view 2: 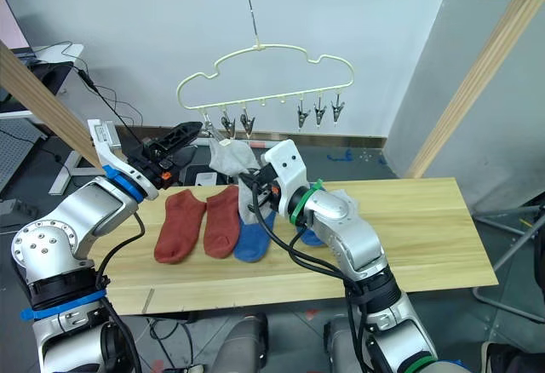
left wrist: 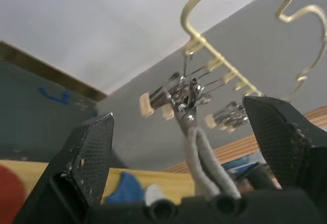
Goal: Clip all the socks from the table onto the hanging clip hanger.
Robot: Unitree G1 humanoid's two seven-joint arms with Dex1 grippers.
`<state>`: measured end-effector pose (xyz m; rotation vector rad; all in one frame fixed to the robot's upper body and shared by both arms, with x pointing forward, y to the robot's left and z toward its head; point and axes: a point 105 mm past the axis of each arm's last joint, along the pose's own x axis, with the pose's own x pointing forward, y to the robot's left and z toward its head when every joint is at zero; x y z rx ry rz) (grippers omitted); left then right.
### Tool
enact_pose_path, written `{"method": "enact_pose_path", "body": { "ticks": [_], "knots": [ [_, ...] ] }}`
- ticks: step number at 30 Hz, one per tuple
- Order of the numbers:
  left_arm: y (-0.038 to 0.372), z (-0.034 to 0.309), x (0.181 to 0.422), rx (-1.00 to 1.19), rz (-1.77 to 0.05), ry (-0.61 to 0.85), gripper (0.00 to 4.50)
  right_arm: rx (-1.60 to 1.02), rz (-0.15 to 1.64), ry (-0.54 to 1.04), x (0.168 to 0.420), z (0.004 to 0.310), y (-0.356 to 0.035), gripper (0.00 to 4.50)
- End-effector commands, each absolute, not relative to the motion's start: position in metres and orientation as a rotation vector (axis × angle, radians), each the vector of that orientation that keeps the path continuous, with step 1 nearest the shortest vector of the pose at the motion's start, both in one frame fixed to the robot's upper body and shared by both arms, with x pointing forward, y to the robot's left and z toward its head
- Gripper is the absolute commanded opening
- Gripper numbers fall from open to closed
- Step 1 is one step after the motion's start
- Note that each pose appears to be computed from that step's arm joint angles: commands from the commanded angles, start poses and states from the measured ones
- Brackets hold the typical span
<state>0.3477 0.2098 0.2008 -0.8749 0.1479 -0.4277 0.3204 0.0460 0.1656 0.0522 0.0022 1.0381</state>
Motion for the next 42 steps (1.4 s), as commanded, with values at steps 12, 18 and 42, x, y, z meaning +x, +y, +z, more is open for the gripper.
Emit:
{"method": "enact_pose_path", "body": {
  "ticks": [12, 18, 42],
  "knots": [
    [0.186, 0.193, 0.331, -0.437, -0.496, 0.095, 4.50, 0.049, 1.041, 0.039, 0.317, 0.146, 0.016, 4.46],
    [0.173, 0.195, 0.337, -0.240, -0.509, 0.012, 4.50, -0.038, 0.989, -0.032, 0.313, 0.161, -0.027, 4.46],
    [0.152, 0.202, 0.378, -0.031, -0.369, -0.287, 2.14, -0.025, 0.959, -0.237, 0.303, 0.231, -0.048, 4.50]
  ]
}}
